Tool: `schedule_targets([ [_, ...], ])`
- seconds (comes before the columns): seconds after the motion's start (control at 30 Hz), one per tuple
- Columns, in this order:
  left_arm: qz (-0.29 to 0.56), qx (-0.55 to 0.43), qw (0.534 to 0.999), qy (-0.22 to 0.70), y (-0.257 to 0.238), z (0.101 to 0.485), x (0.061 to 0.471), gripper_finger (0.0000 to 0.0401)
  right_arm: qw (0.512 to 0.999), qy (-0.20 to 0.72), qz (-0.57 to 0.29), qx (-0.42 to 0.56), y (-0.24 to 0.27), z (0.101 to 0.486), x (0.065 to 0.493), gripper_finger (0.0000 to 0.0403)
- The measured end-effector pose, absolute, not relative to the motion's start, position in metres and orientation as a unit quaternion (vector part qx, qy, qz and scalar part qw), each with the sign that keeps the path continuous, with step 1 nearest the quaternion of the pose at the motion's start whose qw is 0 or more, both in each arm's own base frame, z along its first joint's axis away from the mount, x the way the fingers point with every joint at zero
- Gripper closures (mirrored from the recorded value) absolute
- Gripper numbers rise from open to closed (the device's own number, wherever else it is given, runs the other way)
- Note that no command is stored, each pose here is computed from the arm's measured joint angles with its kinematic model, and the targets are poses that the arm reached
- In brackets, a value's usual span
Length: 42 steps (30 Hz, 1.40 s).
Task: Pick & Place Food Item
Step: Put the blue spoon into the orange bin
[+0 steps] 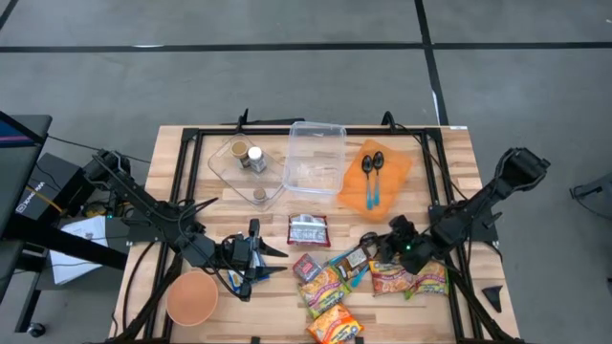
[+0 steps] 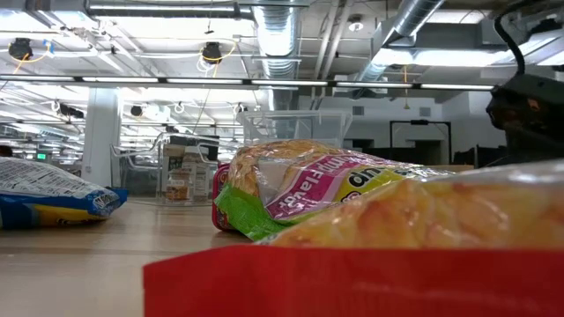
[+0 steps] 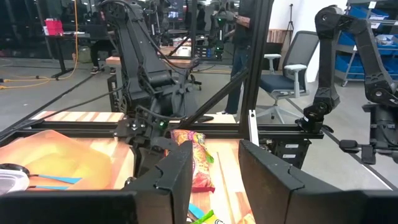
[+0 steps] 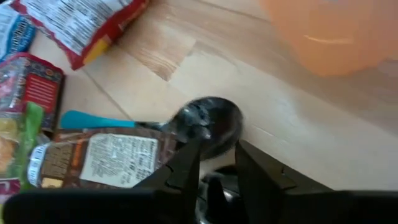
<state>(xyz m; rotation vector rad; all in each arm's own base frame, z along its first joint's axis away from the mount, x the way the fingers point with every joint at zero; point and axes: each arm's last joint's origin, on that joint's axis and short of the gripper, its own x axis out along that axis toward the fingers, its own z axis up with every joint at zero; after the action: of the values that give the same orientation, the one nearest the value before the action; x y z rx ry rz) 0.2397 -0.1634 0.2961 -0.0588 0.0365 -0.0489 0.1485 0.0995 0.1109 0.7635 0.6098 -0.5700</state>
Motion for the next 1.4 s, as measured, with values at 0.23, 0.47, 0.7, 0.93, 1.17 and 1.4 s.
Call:
schedule_targets([
  [0.23, -0.024, -0.029, 0.999, 0.018, -0.163, 0.296, 0.240, 0.0280, 0.849, 0.280, -0.266, 0.362, 0.097, 0.113, 0.154, 0.0272],
  [0.47, -0.024, -0.030, 0.999, 0.018, -0.163, 0.296, 0.240, 0.0277, 0.846, 0.281, -0.281, 0.357, 0.093, 0.112, 0.155, 0.0254],
  [0.7, -0.024, -0.030, 0.999, 0.018, -0.163, 0.296, 0.240, 0.0281, 0.837, 0.293, -0.302, 0.350, 0.088, 0.101, 0.161, 0.0240],
  [0.93, -0.024, -0.030, 0.999, 0.018, -0.163, 0.296, 0.240, 0.0279, 0.846, 0.280, -0.295, 0.343, 0.088, 0.094, 0.172, 0.0254],
  [1.17, -0.024, -0.028, 0.999, 0.020, -0.163, 0.296, 0.240, 0.0280, 0.850, 0.284, -0.278, 0.345, 0.089, 0.099, 0.171, 0.0355],
  [1.4, -0.024, -0.027, 0.999, 0.021, -0.163, 0.295, 0.240, 0.0280, 0.869, 0.270, -0.236, 0.342, 0.098, 0.114, 0.167, 0.0383],
])
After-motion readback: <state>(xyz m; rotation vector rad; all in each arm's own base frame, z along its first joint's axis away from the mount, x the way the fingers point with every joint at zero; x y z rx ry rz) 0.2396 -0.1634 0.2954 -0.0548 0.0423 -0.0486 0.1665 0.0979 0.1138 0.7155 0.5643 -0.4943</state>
